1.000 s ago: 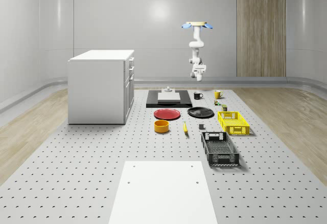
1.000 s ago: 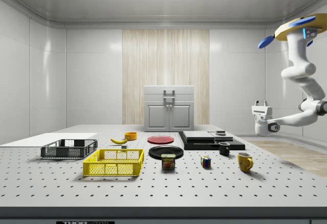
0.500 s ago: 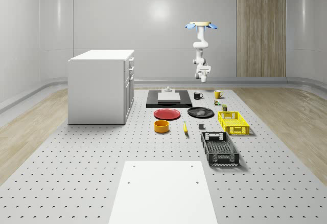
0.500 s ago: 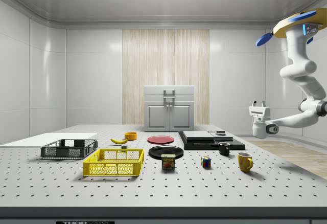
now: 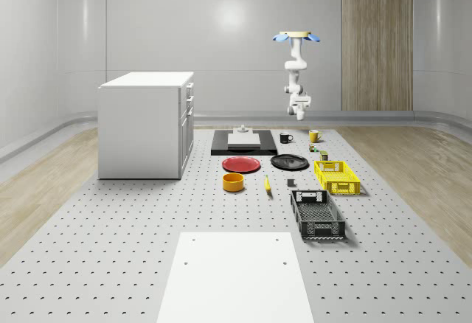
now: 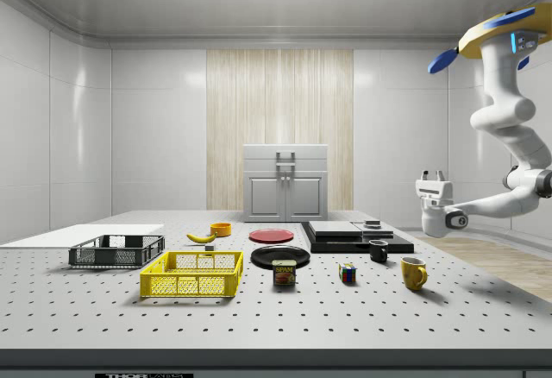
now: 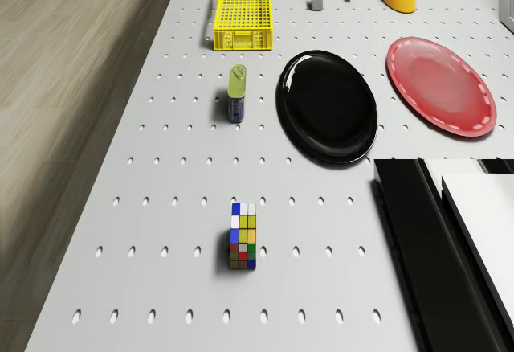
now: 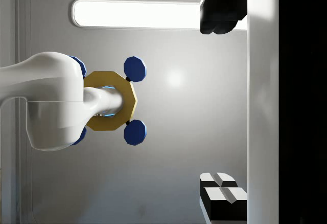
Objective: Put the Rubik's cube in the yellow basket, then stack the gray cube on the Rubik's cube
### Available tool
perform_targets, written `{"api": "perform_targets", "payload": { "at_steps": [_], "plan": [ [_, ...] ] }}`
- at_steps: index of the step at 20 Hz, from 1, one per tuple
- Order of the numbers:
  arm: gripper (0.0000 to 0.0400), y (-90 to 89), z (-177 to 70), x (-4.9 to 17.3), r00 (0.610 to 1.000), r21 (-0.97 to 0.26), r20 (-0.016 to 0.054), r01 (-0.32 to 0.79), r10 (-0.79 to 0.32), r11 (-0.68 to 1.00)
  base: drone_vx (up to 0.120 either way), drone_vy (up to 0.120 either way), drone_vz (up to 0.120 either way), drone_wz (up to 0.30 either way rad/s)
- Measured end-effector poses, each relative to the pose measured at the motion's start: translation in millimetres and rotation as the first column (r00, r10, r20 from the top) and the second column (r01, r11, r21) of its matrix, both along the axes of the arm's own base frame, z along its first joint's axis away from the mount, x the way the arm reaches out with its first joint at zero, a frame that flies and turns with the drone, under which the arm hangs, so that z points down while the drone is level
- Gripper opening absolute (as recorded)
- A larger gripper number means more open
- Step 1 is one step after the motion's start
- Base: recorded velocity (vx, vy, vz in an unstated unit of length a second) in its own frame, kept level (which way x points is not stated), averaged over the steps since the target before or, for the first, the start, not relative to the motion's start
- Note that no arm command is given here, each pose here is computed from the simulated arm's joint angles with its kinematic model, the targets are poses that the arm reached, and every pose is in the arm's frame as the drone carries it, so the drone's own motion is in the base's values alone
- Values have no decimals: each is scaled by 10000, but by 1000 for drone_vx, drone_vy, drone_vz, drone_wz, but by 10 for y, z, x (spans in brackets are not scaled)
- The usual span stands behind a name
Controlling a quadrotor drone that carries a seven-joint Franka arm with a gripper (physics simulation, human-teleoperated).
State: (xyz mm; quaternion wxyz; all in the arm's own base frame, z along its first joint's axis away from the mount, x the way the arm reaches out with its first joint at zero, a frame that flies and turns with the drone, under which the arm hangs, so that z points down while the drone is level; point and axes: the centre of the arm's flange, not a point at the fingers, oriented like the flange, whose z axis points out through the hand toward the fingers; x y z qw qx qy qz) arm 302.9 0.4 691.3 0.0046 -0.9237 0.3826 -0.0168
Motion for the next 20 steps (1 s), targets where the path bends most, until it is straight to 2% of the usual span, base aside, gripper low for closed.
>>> {"api": "perform_targets", "payload": {
  "at_steps": [7,9,20],
  "plan": [
    [400,10,0,-5,10000,-100,53,2,-2,9999,120,109,0,0],
    [400,16,0,-7,10000,-158,68,4,-3,9999,40,0,0,0],
    [400,124,-9,-15,9999,-1252,152,38,-19,9921,120,0,0,0]
  ]
}}
